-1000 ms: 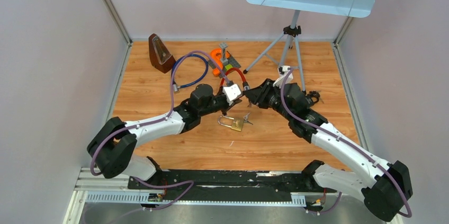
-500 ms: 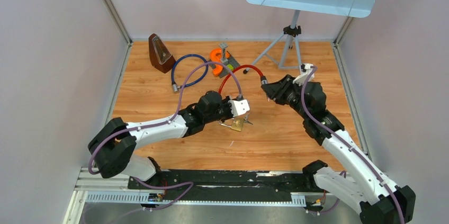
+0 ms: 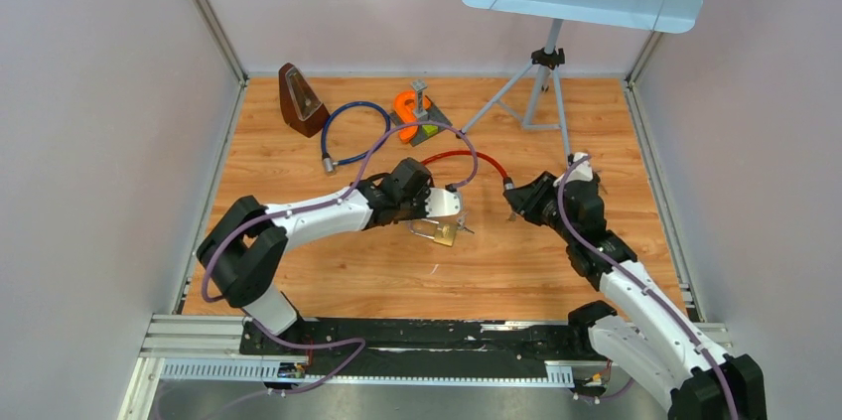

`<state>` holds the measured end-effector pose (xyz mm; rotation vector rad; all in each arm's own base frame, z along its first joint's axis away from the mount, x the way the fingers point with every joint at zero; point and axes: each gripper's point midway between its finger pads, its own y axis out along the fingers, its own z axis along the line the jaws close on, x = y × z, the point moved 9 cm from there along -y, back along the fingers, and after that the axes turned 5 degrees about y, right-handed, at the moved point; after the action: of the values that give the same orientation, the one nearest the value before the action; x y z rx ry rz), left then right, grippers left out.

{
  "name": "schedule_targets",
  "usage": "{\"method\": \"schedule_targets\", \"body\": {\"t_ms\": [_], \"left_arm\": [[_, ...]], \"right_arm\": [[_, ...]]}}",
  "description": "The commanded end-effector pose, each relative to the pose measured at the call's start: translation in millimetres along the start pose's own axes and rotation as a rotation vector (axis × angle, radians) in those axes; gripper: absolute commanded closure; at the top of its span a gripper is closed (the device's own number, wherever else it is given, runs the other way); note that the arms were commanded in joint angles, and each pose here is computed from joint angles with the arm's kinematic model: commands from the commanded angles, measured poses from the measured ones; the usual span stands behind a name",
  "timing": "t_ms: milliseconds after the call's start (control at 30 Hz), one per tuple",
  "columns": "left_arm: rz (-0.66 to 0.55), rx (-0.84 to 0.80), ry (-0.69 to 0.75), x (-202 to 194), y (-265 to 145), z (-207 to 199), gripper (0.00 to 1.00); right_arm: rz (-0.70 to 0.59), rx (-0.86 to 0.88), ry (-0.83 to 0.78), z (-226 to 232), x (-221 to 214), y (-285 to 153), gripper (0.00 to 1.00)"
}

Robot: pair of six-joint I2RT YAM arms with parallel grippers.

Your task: Unlock with the key

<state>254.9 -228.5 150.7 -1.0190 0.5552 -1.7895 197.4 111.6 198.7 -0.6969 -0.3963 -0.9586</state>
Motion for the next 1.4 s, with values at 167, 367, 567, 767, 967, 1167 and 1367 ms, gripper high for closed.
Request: {"method": "schedule_targets", "body": {"t_ms": [167, 367, 567, 767, 967, 1167, 1367], "left_arm": [[0.256, -0.130, 0.047, -48, 7, -3, 0.51], [0.233, -0.106, 0.013, -43, -5, 4, 0.26], [0.138, 0.164, -0.205, -31, -46, 38, 0.03], [0.144, 0.459, -0.736, -53, -84, 85, 0.00], [0.192, 0.564, -1.147, -93, -97, 108, 0.00], [0.298, 0.630, -1.473, -147, -75, 126, 0.00], [0.294, 0.672, -1.653, -178, -38, 141, 0.03]], "right_arm": [[-0.091, -0.004, 0.020, -19, -4, 19, 1.00], [-0.128, -0.098, 0.010, -36, -5, 27, 1.00], [-0.197, -0.246, -0.001, -59, 1, 35, 1.00], [-0.225, -0.334, -0.048, -67, 12, 43, 0.84], [-0.234, -0.365, -0.118, -60, 27, 47, 0.44], [-0.251, -0.326, -0.177, -48, 37, 33, 0.33], [-0.313, -0.238, -0.194, -41, 37, 8, 0.32]]}}
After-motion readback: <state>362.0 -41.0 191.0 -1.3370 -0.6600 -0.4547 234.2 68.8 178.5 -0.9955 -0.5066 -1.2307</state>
